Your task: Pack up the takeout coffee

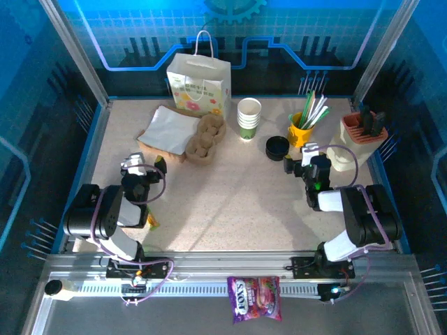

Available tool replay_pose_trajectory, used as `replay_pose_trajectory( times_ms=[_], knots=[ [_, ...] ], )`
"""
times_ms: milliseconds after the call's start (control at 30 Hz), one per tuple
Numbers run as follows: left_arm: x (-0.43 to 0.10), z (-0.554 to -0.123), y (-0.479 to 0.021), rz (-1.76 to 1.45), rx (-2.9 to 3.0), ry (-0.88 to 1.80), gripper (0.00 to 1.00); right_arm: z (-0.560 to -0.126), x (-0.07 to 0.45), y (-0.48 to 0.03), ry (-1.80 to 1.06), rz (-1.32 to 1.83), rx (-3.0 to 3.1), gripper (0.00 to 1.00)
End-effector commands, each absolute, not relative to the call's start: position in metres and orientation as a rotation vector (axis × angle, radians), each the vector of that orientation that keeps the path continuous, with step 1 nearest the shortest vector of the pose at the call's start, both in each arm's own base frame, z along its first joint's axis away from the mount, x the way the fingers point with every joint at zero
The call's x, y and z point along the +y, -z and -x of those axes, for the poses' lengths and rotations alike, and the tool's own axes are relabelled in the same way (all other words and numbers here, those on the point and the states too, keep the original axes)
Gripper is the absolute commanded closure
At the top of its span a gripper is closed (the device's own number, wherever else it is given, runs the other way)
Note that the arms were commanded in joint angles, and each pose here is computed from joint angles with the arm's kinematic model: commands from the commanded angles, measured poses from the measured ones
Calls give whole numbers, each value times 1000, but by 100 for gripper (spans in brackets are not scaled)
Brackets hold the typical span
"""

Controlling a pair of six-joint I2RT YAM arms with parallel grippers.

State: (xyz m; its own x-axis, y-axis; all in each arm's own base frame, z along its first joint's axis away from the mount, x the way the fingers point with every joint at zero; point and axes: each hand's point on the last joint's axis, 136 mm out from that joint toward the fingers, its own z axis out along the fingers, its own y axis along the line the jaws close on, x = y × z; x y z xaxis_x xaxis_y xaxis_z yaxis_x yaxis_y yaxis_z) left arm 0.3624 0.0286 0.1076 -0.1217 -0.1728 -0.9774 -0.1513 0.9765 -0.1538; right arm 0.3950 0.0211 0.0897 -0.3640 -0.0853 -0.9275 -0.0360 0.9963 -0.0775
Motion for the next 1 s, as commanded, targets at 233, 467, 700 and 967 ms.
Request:
replay_pose_trajectory(
  times_ms=[233, 467, 700, 967],
  knots=[
    [32, -359, -109, 271, 1680, 21, 0, -400, 20, -100, 55, 88, 1907, 1],
    [32, -359, -109, 272, 1679, 20, 0, -400, 21, -99, 53, 89, 1908, 1],
    [32, -360, -111, 273, 1676, 21, 0, -400, 21, -100, 54, 90, 1907, 1],
    [34, -361, -110, 283, 1680, 20, 0, -400, 20, -99, 54, 89, 1907, 1]
  ],
)
